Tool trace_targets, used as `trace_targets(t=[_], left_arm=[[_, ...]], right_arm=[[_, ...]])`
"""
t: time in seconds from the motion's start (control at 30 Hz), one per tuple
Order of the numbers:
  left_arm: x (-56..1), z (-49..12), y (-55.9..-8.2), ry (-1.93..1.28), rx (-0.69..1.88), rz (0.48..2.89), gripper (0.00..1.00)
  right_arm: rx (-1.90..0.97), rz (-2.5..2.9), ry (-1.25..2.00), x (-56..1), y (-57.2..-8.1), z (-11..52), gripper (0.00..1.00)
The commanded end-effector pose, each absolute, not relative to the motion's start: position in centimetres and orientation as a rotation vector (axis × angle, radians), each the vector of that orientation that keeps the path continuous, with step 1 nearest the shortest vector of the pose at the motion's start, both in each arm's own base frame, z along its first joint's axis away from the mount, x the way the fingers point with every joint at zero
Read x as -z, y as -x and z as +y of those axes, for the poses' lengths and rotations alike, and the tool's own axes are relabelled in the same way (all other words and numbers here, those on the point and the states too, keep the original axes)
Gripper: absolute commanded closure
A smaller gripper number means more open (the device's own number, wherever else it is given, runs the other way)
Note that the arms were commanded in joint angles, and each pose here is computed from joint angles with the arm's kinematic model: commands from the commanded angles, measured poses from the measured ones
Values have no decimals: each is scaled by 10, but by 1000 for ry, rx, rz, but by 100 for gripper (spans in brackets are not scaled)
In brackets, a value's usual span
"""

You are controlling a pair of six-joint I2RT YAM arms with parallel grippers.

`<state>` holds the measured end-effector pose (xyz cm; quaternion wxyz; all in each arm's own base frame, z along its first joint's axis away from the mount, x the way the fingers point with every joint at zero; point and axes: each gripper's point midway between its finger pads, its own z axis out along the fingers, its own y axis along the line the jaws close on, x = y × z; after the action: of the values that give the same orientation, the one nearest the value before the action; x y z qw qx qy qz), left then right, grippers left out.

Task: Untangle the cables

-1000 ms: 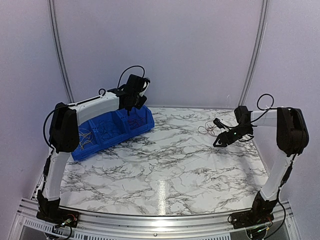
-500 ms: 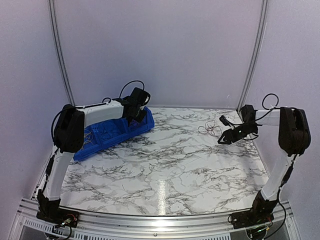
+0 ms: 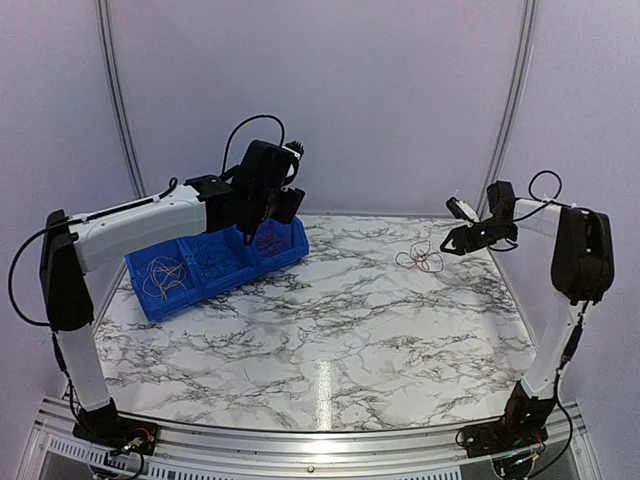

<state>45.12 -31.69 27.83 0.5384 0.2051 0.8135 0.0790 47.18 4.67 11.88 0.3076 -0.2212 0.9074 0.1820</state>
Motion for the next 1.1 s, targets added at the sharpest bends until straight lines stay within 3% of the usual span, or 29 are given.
trace_targets(t=[0.0, 0.27, 0.43, 0.47, 0.53, 0.6, 0.67, 1.07], left_arm=[[-277, -338, -409, -495, -147, 1903, 32], [-268, -387, -327, -530, 142, 1846, 32], [-251, -402, -312, -507, 224, 1851, 32], [-248, -404, -310, -502, 256, 1854, 32], [-244, -407, -304, -495, 330, 1847, 32], [-239, -410, -299, -495, 394, 1843, 33], [-232, -413, -295, -521, 415, 1854, 35], [-195, -409, -276, -589, 432, 1911, 40]], right_arm=[[-529, 2431, 575, -107, -481, 49, 42], [-550, 2443, 621, -84, -469, 54, 41], [-503, 2446, 643, -69, -481, 54, 42], [-491, 2439, 663, -67, -483, 56, 44], [-482, 2418, 722, -65, -485, 65, 58], [-496, 2388, 791, -67, -482, 79, 84], [-535, 2358, 825, -75, -475, 90, 99], [-695, 2080, 1175, -203, -359, 198, 100]])
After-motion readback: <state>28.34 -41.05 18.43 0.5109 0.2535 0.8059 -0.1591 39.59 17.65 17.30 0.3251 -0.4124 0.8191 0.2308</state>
